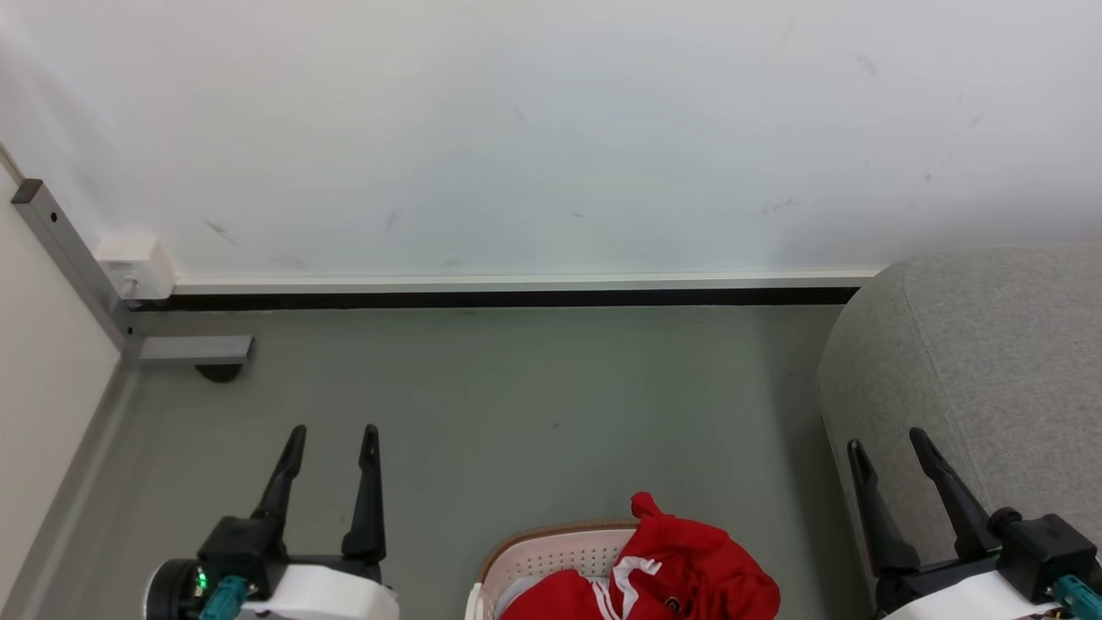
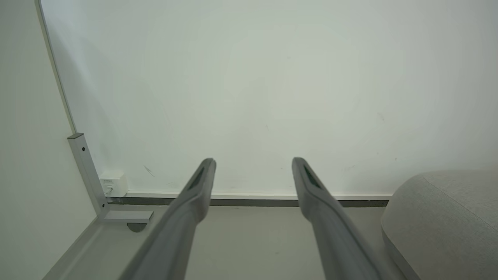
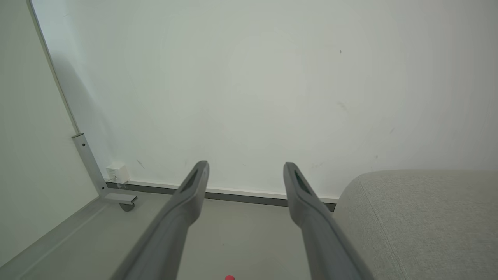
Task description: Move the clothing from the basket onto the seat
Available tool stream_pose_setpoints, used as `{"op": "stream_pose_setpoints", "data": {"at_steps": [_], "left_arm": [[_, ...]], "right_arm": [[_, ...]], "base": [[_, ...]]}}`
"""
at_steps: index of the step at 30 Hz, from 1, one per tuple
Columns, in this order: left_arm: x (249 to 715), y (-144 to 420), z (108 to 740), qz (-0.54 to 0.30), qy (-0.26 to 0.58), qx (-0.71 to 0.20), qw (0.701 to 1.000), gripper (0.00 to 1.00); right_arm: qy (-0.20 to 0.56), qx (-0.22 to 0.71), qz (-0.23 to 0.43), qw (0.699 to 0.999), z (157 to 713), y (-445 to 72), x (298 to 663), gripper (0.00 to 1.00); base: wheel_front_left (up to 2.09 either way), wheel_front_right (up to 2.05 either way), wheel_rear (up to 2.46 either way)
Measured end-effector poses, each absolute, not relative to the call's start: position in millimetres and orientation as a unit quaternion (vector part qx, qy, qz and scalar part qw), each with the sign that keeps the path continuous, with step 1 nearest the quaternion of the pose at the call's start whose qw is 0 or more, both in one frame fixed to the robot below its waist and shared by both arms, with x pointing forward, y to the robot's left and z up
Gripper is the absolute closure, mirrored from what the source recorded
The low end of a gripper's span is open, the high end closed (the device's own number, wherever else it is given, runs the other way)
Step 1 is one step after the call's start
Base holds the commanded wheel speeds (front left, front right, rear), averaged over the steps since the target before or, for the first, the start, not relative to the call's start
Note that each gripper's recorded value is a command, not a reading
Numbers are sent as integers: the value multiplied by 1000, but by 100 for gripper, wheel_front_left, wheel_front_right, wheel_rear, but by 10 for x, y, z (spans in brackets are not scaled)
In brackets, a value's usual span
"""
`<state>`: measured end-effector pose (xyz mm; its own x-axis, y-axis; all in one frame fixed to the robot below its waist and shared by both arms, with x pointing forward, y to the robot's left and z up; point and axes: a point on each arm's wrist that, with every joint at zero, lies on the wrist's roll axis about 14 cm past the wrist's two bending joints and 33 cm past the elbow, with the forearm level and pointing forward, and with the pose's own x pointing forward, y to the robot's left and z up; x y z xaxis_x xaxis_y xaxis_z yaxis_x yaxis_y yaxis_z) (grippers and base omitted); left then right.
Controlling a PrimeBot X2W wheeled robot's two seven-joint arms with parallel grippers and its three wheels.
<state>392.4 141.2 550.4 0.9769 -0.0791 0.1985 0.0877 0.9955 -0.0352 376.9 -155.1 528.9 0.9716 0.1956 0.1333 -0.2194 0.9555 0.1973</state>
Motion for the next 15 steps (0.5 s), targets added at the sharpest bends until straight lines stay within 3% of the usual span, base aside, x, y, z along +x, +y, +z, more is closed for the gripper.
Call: {"op": "stream_pose_setpoints", "data": {"at_steps": [15], "left_arm": [[3948,1325,5568,-53,-116,9,992,0]], "right_arm": [[-69,81,106,989,5337,-1579,3730,0]], "base": [[0,0,0]]}}
